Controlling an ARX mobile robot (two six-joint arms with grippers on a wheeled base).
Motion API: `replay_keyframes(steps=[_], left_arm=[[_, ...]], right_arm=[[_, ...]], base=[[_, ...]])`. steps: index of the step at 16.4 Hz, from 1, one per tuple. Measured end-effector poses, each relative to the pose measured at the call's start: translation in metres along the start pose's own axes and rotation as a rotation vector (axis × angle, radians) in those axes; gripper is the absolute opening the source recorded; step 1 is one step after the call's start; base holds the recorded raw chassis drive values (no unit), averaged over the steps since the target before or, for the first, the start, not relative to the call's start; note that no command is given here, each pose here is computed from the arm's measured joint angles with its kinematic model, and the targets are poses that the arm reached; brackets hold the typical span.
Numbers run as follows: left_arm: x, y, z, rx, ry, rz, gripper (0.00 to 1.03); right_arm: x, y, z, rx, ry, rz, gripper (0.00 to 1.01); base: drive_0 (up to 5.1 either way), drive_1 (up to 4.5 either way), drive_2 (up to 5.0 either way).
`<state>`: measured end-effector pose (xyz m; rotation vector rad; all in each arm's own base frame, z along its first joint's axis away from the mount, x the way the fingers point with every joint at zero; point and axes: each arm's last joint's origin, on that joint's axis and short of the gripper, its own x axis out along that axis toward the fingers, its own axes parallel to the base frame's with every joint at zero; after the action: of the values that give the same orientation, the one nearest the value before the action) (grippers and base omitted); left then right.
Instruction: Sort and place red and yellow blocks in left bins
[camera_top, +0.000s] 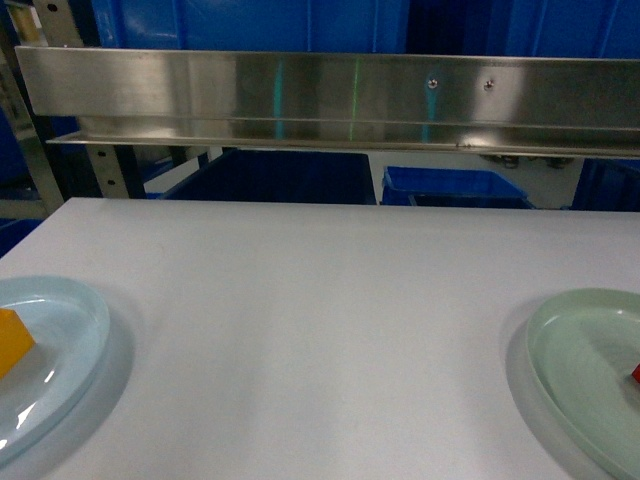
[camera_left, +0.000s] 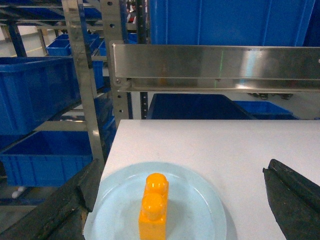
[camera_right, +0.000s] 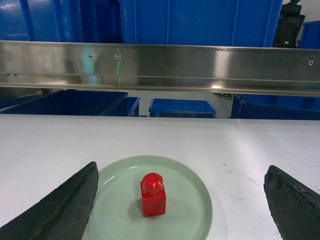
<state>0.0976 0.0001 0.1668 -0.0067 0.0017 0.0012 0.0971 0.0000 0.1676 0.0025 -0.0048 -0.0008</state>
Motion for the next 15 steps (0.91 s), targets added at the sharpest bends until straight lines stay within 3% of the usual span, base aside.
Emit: replay_keyframes(steps=[13,15], left_arm=[[0.0000,0.0000,0.0000,0.000,0.000,0.000,0.98],[0.0014,-0.0026,-0.0014,-0.011,0.021,-0.020,0.98]], right_arm=[[0.0000,0.0000,0.0000,0.000,0.000,0.000,0.98],[0.0003,-0.0002,-0.0002,0.000,0.004,0.011,0.98]], base=[[0.0,0.00,0.0],[0.0,0.00,0.0]])
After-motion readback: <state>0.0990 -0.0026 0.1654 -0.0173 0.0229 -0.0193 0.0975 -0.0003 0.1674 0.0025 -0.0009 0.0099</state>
